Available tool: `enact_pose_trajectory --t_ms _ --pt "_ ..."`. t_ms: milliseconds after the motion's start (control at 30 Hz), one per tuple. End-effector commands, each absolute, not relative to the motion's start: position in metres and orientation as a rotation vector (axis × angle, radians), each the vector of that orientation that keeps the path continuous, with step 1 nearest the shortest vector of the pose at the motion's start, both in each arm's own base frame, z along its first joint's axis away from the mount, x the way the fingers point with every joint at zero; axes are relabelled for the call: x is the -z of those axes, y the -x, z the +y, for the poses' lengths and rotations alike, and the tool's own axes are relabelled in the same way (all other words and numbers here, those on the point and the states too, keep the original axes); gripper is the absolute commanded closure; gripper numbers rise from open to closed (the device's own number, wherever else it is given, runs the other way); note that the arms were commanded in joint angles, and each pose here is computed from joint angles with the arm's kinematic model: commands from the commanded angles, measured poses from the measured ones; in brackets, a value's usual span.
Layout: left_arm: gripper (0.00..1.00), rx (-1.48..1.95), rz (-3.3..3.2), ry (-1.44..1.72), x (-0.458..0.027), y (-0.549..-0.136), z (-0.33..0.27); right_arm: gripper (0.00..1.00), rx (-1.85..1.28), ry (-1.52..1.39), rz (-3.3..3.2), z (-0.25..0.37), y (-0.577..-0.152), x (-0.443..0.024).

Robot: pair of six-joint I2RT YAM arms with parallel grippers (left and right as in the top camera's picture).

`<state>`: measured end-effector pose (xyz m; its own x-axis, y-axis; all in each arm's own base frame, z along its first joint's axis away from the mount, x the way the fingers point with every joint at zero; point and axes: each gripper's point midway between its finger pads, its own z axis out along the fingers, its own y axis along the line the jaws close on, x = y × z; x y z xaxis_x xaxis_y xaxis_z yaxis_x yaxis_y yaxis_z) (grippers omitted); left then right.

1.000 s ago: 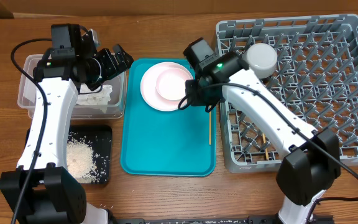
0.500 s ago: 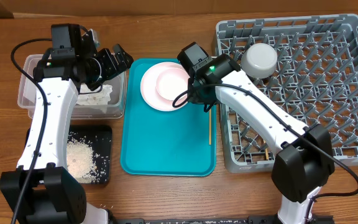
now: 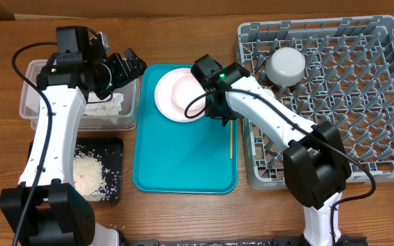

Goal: Sort waste into correct bins and load items into the dishwasher

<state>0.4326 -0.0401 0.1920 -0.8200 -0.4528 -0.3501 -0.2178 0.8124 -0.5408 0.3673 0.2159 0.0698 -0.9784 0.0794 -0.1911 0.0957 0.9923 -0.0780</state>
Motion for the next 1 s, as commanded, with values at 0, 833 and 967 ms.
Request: enact_pose_trajectory --t_ms 0,833,967 --pt "0.00 0.665 2.494 0.473 -0.205 -0.437 -0.040 0.81 0.157 -0.143 2.931 0.215 -0.368 -0.068" --pt "0.00 0.665 2.494 0.473 -0.205 -0.437 -0.040 0.76 0.233 -0.128 2.938 0.204 -0.357 -0.036" --pt "0.00 0.665 2.494 0.473 -0.205 -0.437 -0.040 0.75 0.253 -0.118 2.939 0.199 -0.354 -0.027"
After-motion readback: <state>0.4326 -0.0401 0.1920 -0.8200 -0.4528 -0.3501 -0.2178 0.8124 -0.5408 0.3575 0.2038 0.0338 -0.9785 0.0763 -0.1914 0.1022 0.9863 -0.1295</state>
